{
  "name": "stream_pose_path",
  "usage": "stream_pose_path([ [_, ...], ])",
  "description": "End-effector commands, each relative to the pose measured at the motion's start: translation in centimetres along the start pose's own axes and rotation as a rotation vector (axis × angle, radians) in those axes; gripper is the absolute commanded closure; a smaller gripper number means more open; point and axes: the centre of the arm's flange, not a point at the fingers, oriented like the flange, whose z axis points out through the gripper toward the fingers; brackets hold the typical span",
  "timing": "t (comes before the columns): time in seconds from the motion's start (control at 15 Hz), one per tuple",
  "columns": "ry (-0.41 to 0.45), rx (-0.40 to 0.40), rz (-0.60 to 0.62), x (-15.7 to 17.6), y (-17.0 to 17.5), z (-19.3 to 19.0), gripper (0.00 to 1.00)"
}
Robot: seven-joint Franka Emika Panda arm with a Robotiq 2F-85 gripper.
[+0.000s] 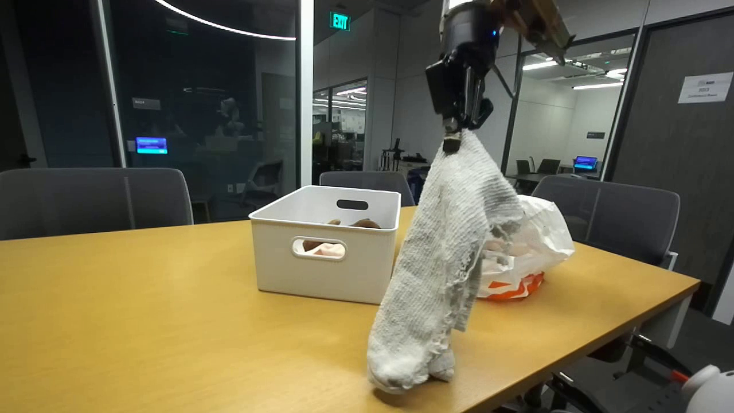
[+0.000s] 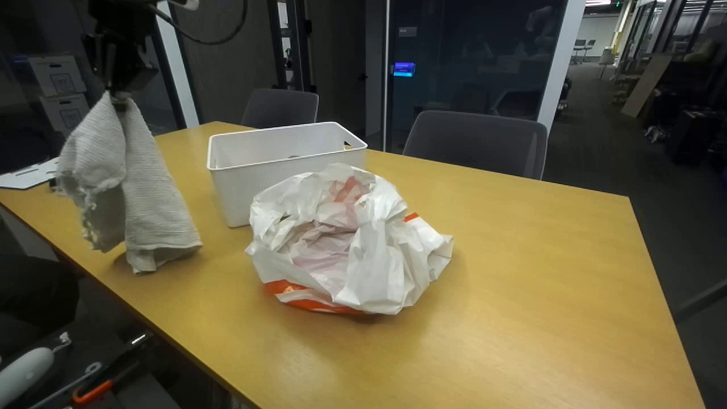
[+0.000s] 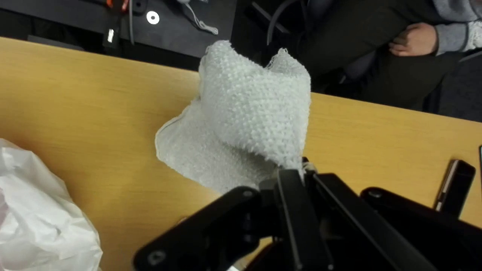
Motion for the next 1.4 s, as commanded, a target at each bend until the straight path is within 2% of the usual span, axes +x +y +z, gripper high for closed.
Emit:
stream_pose_path([
  [0.0,0.056,0.053,-0.041,1.5,3.0,4.3,0.94],
  [0.2,0.043,-0.014,-0.040,2.3,4.9,7.8,0.94],
  [0.47,-0.051,-0.139,-0.023,3.3,6.7,11.5,0.94],
  [0.73,-0.127,-0.411,-0.010,3.9,9.4,13.8,0.93],
  [0.93,-0.138,-0.574,-0.002,4.4,10.7,14.6,0.93],
  [1.0,-0.127,-0.576,0.003,4.6,10.7,14.8,0.94],
  [1.2,-0.108,-0.354,0.023,5.1,9.4,14.0,0.94],
  [1.33,-0.094,-0.241,0.025,5.7,8.2,12.7,0.94],
])
